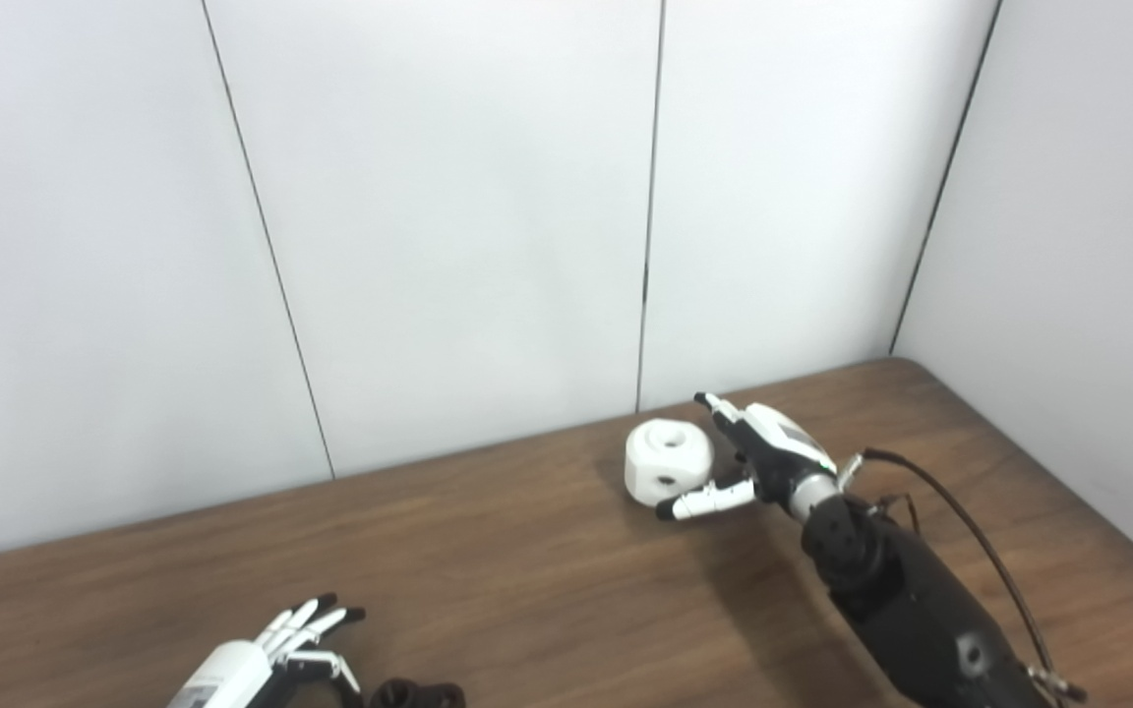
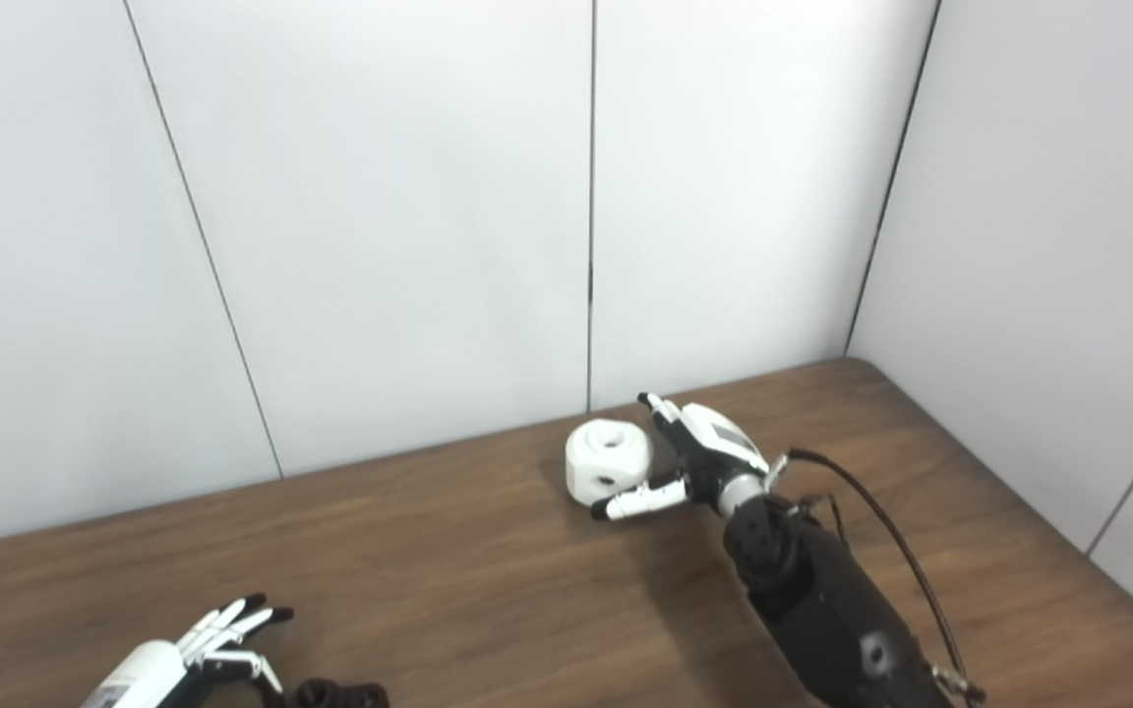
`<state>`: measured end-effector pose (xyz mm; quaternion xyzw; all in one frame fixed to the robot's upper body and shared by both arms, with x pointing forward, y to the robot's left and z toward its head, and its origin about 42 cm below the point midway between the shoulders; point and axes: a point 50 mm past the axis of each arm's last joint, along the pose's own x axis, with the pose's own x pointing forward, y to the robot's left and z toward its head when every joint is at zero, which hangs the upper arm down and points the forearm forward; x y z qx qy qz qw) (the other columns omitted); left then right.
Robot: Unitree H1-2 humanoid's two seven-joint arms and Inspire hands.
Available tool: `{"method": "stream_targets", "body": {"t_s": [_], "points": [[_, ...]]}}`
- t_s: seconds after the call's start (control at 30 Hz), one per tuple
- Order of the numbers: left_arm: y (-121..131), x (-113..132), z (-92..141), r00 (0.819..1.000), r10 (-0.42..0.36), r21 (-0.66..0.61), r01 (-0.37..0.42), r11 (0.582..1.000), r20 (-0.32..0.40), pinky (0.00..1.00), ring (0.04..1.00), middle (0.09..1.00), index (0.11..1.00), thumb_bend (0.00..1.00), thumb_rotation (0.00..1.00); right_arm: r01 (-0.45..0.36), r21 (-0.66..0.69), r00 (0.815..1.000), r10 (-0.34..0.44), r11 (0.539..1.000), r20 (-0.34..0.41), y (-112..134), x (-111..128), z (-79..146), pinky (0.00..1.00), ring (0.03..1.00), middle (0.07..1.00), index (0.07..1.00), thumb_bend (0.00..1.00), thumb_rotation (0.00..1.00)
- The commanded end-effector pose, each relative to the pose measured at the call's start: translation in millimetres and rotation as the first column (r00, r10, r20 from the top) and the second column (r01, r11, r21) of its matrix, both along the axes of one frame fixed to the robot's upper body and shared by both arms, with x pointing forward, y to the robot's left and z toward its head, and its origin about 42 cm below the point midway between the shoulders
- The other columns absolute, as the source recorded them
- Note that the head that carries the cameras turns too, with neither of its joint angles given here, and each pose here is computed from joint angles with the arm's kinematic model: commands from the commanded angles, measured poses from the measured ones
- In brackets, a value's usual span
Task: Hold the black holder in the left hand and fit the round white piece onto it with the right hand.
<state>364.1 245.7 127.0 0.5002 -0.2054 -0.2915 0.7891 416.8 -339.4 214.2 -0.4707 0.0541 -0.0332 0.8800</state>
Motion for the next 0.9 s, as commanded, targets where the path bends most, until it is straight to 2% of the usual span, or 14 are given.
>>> {"method": "stream_targets", "body": {"t_s": [0.0, 0.17, 0.5, 0.87], "points": [[2.4, -4.1, -19.8, 0.998, -0.003, 0.124, 0.01, 0.992, -0.06, 1.0, 1.0, 0.93, 0.481, 0.52, 0.05, -0.021, -0.015, 0.992, 0.023, 1.0, 0.124, -6.2, 1.8, 35.1, 0.78, 1.0, 1.0, 1.0, 1.0, 0.62], [0.6, -4.0, -19.9, 0.998, -0.009, 0.126, 0.016, 0.992, -0.059, 1.0, 1.0, 0.931, 0.482, 0.52, 0.05, -0.05, -0.01, 0.991, 0.051, 0.999, 0.125, -3.9, -10.5, 37.6, 0.72, 1.0, 1.0, 1.0, 1.0, 0.63], [-0.8, -7.2, -18.3, 0.998, -0.013, 0.129, 0.02, 0.991, -0.056, 1.0, 1.0, 0.933, 0.482, 0.52, 0.05, -0.067, -0.024, 0.993, 0.069, 0.997, 0.093, -2.5, -14.9, 29.0, 0.83, 1.0, 1.0, 0.999, 1.0, 0.59], [-0.4, -11.1, -18.3, 0.998, -0.019, 0.124, 0.026, 0.992, -0.056, 1.0, 1.0, 0.938, 0.482, 0.52, 0.05, -0.05, -0.074, 0.997, 0.054, 0.996, 0.056, -2.0, 0.2, 18.6, 0.92, 1.0, 1.0, 0.974, 1.0, 0.57]]}}
